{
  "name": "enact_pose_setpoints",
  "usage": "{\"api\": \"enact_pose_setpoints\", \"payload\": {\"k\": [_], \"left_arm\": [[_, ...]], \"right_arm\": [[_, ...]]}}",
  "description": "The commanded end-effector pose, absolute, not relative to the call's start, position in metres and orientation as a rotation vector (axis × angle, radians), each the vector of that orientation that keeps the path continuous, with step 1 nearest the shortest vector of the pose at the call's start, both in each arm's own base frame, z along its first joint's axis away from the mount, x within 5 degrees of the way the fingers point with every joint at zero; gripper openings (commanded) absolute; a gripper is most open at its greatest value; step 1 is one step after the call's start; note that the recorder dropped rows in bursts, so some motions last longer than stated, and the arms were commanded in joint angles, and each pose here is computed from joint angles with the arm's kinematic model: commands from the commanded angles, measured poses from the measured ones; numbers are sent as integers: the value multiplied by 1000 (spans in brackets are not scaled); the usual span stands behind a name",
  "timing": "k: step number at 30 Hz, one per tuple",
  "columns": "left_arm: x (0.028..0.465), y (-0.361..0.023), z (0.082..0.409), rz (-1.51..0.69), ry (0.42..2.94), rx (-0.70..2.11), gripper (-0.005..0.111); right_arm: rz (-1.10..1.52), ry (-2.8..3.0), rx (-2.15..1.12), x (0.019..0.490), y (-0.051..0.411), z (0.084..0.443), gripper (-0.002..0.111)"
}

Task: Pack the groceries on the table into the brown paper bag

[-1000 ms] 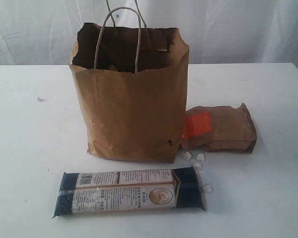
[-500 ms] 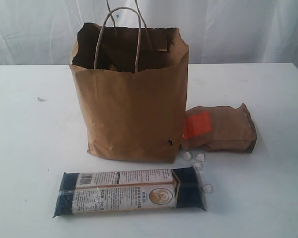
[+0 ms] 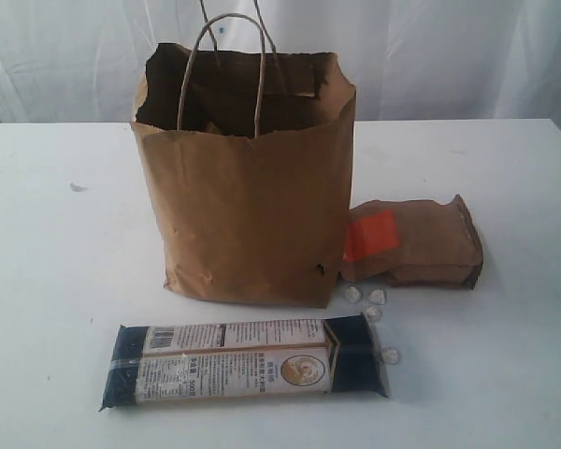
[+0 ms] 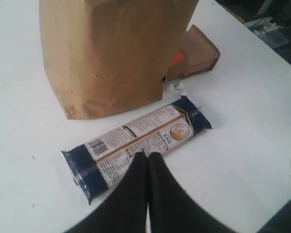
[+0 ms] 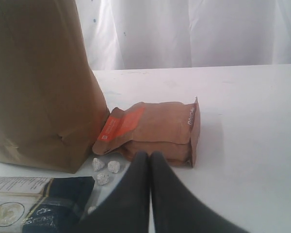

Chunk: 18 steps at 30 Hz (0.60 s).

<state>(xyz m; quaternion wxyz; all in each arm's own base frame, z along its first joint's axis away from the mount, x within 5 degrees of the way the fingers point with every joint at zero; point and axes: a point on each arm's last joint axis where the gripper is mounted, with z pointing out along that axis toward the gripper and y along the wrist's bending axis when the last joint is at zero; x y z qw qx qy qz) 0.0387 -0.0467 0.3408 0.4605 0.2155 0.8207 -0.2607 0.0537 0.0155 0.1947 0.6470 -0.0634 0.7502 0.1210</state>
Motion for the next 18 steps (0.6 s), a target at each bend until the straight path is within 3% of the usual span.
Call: {"api": "enact_pose_setpoints", "payload": {"k": [1, 5, 8, 18], "left_arm": [[43, -47, 348, -648, 1914, 485, 0], [58, -47, 329, -644, 1769, 358, 0], [52, -39, 287, -579, 1737, 342, 0], [45, -24, 201, -450, 1811, 148, 0]], "right_arm": [[269, 1705, -142, 54, 15, 193, 0], [269, 1705, -142, 54, 15, 193, 0], [269, 1705, -142, 54, 15, 193, 0], [269, 1705, -142, 54, 15, 193, 0]]}}
